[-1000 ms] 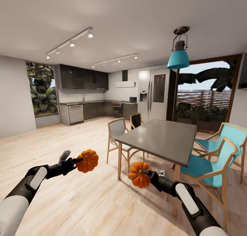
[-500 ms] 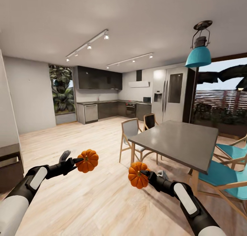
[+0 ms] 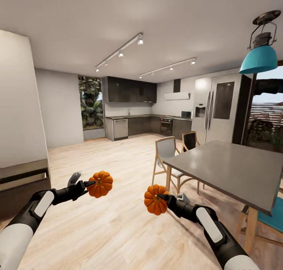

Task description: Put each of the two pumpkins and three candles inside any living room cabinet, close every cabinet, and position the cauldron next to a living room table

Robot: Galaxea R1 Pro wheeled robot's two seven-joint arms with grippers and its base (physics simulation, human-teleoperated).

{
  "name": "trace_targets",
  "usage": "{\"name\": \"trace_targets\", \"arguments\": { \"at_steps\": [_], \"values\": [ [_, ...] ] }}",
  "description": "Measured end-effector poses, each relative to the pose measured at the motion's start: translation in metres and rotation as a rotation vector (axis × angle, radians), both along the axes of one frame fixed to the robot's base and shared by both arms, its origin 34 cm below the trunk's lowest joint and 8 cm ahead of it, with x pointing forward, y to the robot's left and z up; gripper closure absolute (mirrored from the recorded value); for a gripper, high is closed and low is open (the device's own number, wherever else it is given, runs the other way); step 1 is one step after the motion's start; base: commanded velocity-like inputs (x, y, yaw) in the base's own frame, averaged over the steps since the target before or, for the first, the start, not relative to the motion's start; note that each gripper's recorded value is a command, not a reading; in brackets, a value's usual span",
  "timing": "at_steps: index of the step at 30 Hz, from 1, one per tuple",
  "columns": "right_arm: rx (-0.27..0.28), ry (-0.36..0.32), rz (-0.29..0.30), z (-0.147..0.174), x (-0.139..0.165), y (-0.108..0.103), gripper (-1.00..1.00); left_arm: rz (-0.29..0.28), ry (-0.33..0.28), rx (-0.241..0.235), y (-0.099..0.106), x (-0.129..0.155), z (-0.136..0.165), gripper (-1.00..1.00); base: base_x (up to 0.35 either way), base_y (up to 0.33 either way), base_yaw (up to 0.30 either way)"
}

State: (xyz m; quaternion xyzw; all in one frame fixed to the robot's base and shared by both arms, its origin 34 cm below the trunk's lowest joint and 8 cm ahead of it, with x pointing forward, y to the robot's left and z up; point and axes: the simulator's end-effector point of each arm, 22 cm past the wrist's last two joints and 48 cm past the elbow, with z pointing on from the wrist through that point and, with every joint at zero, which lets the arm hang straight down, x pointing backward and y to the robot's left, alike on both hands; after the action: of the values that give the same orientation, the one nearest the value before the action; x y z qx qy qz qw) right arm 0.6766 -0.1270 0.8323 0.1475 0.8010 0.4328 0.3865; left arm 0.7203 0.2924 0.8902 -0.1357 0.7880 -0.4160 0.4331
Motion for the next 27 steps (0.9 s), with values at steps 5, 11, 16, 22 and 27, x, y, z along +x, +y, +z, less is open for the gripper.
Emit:
{"name": "trace_targets", "arguments": {
  "at_steps": [5, 11, 16, 22, 27],
  "values": [
    [-0.015, 0.009, -0.003, -0.002, 0.0, 0.002, 1.0, 0.0, 0.0, 0.0, 0.0, 0.0, 0.0, 1.0, 0.32, 0.0, 0.28],
    [-0.029, 0.024, -0.01, -0.002, 0.002, 0.007, 1.0, 0.0, 0.0, 0.0, 0.0, 0.0, 0.0, 1.0, 0.324, -0.008, 0.28],
    [-0.051, 0.032, 0.019, -0.006, -0.002, 0.018, 1.0, 0.0, -0.001, 0.0, 0.0, 0.0, 0.0, 1.0, 0.292, -0.105, 0.28],
    [-0.057, 0.031, 0.027, -0.005, -0.002, 0.02, 1.0, 0.0, -0.001, 0.0, 0.0, 0.0, 0.0, 1.0, 0.262, -0.164, 0.282],
    [-0.053, 0.006, 0.032, 0.006, -0.001, 0.023, 1.0, -0.001, -0.003, -0.011, -0.001, 0.0, 0.002, 1.0, 0.225, -0.198, 0.283]
  ]
}}
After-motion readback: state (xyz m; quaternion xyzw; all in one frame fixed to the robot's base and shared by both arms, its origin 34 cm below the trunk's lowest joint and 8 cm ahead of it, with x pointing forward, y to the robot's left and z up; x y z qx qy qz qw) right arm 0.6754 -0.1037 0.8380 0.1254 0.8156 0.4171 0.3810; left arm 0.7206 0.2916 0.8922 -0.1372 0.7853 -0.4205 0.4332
